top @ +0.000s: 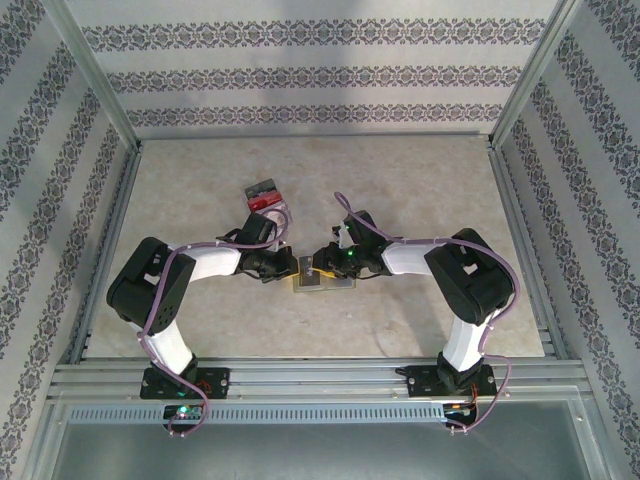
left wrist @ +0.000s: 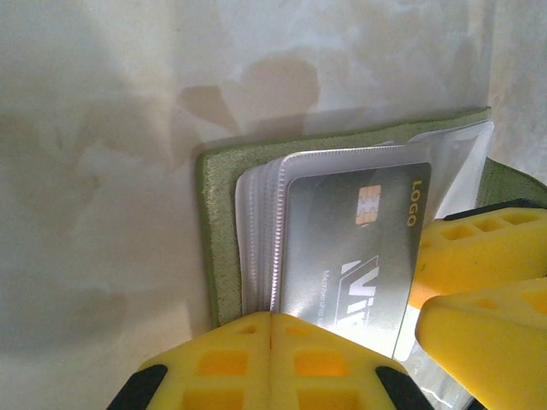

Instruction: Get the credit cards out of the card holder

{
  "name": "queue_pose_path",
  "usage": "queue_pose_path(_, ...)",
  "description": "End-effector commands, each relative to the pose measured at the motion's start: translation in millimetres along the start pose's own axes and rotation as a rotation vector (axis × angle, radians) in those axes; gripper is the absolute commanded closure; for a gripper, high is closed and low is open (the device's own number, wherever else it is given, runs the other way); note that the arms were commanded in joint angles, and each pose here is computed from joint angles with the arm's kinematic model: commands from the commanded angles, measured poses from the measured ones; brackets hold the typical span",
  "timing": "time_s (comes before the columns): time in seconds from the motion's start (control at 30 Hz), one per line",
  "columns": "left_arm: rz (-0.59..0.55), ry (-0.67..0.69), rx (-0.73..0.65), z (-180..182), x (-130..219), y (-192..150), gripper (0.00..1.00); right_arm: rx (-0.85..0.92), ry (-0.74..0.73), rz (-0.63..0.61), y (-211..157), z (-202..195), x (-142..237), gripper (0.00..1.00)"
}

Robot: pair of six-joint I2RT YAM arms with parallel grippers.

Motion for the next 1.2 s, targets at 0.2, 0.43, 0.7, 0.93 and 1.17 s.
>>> queue_pose_path(0.2,0.042,0.073,0.008,15,-9,-13,0.95,0.045,0.059,0.042,-11,7,-14,0.67)
queue_pose_path(0.43,0.047,0.092,0.011,19,-9,-15,0.95,0.052,0.115,0.023,-8,16,0,0.7)
queue_pose_path(0.7,0.047,0.103,0.008,20,-8,-15,0.95,0.047,0.144,0.01,-8,16,12,0.71)
queue_pose_path(0.93,0.048,0.108,0.008,21,-8,-15,0.95,0.038,0.144,0.007,-10,11,16,0.72)
queue_pose_path(1.17,0.051,0.116,0.009,22,-8,-15,0.95,0.023,0.127,0.006,-11,3,16,0.73)
Point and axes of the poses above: each hand's point on the last joint's axis, 136 mm out from that joint toward the fingers, its own x axis back along the fingers, its own z axis along the line the jaws close on, y = z × x, the point moved 4 cm from there along x, back along the fingers, and after that the axes turned 5 degrees about -x, right-handed, at the moved point
